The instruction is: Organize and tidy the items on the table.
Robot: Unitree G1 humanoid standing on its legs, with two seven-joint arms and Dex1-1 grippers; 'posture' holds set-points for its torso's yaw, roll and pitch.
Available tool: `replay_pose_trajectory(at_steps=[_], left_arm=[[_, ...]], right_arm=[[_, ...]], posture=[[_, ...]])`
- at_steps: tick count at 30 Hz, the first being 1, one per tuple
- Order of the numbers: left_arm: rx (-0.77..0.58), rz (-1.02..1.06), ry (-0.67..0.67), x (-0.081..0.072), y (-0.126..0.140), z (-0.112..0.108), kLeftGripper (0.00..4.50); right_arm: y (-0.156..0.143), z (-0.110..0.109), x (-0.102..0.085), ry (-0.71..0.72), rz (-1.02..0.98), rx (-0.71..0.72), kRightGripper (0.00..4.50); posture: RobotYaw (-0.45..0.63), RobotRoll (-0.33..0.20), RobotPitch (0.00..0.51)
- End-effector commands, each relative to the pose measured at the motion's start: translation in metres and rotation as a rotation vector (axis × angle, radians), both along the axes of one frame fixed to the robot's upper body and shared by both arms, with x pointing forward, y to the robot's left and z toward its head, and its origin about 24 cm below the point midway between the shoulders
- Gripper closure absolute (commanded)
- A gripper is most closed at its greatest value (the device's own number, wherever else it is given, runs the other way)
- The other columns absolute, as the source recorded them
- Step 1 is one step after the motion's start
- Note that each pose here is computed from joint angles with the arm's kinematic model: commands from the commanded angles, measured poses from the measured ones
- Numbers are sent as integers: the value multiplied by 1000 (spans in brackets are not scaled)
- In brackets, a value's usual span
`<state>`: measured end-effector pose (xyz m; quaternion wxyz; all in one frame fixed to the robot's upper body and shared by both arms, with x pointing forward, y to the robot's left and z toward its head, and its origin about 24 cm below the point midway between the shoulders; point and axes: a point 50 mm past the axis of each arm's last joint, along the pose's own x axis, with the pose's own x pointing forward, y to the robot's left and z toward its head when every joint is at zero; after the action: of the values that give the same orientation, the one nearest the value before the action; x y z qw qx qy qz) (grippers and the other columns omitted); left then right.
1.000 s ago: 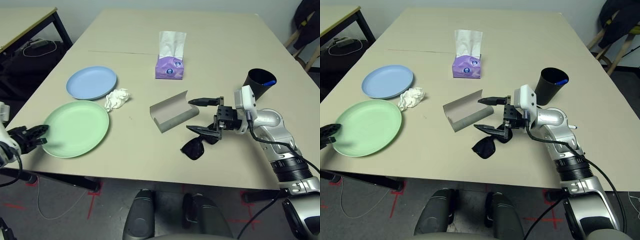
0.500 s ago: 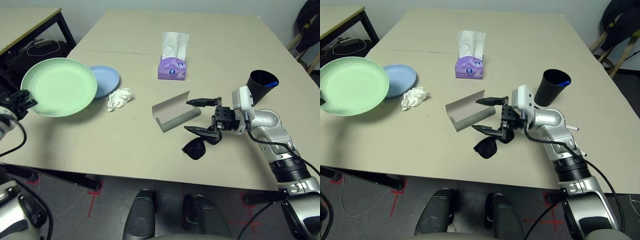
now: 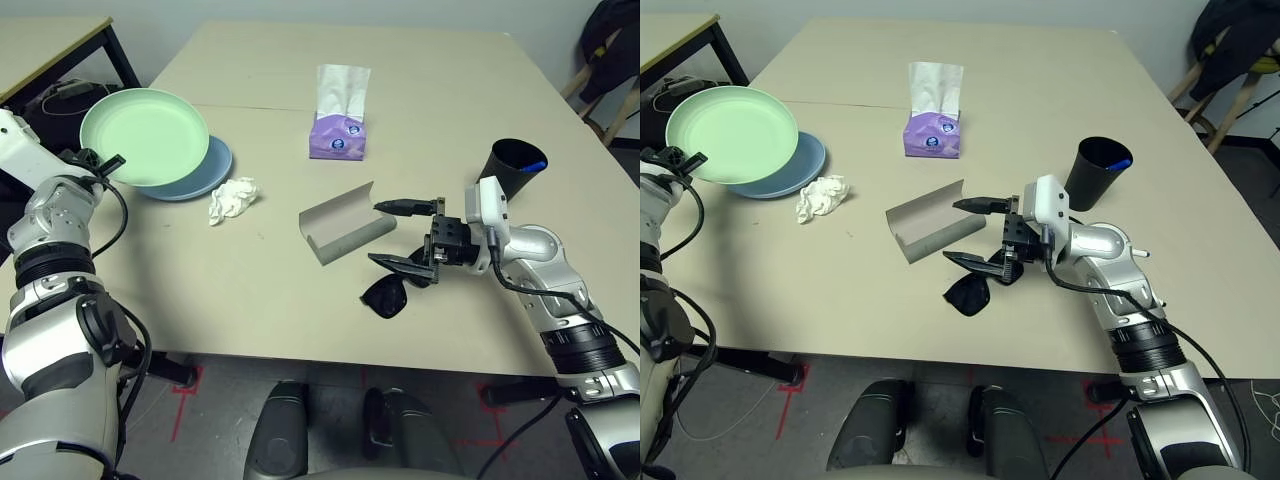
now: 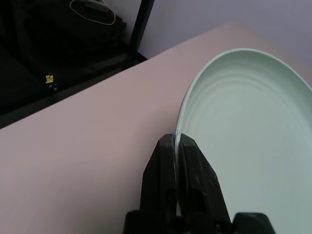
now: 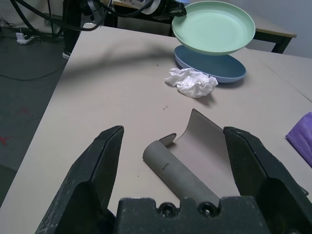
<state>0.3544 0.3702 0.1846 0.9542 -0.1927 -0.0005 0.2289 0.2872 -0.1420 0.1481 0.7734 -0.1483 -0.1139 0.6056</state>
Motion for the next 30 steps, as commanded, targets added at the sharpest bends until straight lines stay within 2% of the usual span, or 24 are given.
replay_pose_trajectory(at_steps=[1, 4, 12, 13, 19, 21, 24, 26, 30], left_arm=[[16, -20, 40, 4, -5, -5, 4223], [31, -65, 76, 5, -10, -11, 3379], [44, -113, 108, 3, -13, -20, 244], [44, -113, 111, 3, -13, -21, 40], [72, -146, 136, 1, -13, -22, 40], [123, -201, 169, 1, -16, -24, 40], [226, -378, 224, 0, -26, -28, 40], [344, -519, 269, -3, -33, -29, 40], [423, -788, 211, -11, -51, -22, 40]], right_arm=[[-5, 0, -2, 2, -30, 5, 0], [-6, -1, 0, 26, -73, 37, 0], [-4, -4, 8, 122, -206, 127, 0], [-4, -4, 8, 128, -211, 130, 0], [-6, -5, 12, 205, -269, 160, 0], [-6, -5, 13, 230, -283, 168, 0], [-5, -4, 13, 229, -283, 178, 0], [-3, -3, 13, 227, -282, 184, 0], [-1, -2, 14, 244, -313, 198, 0]], posture=[[147, 0, 91], [152, 0, 92], [167, 0, 93], [168, 0, 93], [169, 0, 93], [169, 0, 93], [168, 0, 95], [166, 0, 99], [165, 0, 103]])
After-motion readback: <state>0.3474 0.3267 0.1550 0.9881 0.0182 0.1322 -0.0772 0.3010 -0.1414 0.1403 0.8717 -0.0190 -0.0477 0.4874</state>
